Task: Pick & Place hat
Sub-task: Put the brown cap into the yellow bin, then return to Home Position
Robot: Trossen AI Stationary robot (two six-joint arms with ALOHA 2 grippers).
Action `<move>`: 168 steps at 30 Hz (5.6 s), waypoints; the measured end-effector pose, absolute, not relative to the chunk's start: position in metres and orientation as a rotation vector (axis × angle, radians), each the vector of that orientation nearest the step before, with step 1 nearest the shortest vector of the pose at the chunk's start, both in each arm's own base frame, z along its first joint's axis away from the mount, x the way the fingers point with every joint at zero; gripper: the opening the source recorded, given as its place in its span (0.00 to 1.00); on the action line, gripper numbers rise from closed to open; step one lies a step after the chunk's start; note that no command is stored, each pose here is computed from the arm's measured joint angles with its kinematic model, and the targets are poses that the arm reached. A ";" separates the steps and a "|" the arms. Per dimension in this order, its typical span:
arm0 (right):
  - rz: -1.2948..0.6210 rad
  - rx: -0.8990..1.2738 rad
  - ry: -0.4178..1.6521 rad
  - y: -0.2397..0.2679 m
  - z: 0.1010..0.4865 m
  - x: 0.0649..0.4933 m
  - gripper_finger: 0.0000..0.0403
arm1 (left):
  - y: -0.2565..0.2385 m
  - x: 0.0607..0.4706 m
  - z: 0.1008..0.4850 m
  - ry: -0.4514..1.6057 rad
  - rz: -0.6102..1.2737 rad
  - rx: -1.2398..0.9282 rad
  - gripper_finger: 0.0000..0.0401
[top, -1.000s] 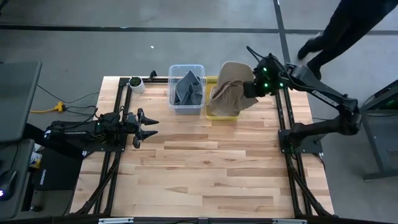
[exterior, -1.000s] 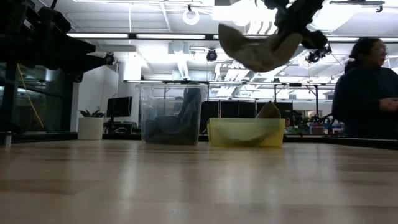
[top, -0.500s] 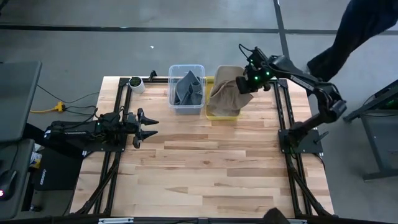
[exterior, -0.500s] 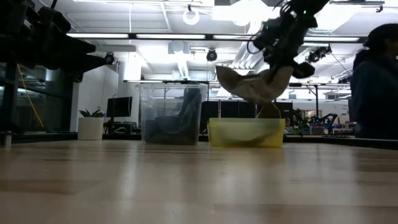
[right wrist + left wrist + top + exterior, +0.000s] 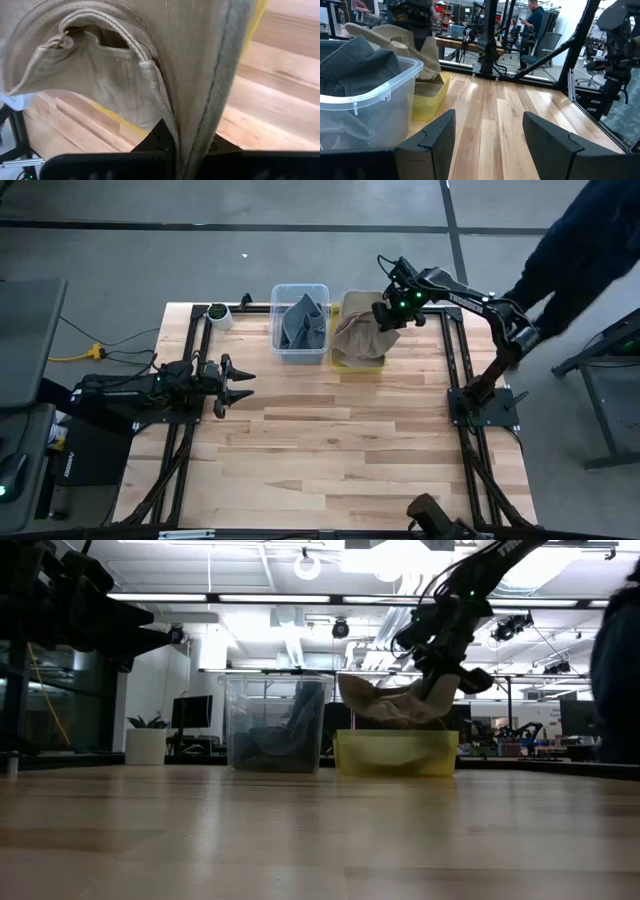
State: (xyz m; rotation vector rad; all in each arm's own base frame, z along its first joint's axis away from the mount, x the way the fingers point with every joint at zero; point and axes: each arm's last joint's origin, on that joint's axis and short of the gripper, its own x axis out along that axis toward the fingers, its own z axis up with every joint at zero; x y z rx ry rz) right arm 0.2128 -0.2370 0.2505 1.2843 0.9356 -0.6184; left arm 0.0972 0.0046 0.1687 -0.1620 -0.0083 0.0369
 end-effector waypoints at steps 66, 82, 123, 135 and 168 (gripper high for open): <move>-0.682 1.064 1.174 -0.252 0.209 0.256 0.14 | 0.005 0.097 0.169 -0.009 0.037 -0.162 0.52; -0.582 0.950 1.197 -0.251 0.210 0.255 0.39 | 0.005 0.097 0.169 -0.008 0.037 -0.162 0.52; -0.384 0.377 0.790 -0.148 0.381 0.177 0.30 | 0.005 0.097 0.169 -0.009 0.037 -0.162 0.52; -0.201 0.318 0.435 -0.094 0.349 0.139 0.02 | 0.005 0.097 0.169 -0.009 0.037 -0.162 0.52; 0.066 0.494 -0.206 -0.030 0.231 0.090 0.00 | 0.005 0.097 0.169 -0.009 0.037 -0.162 0.52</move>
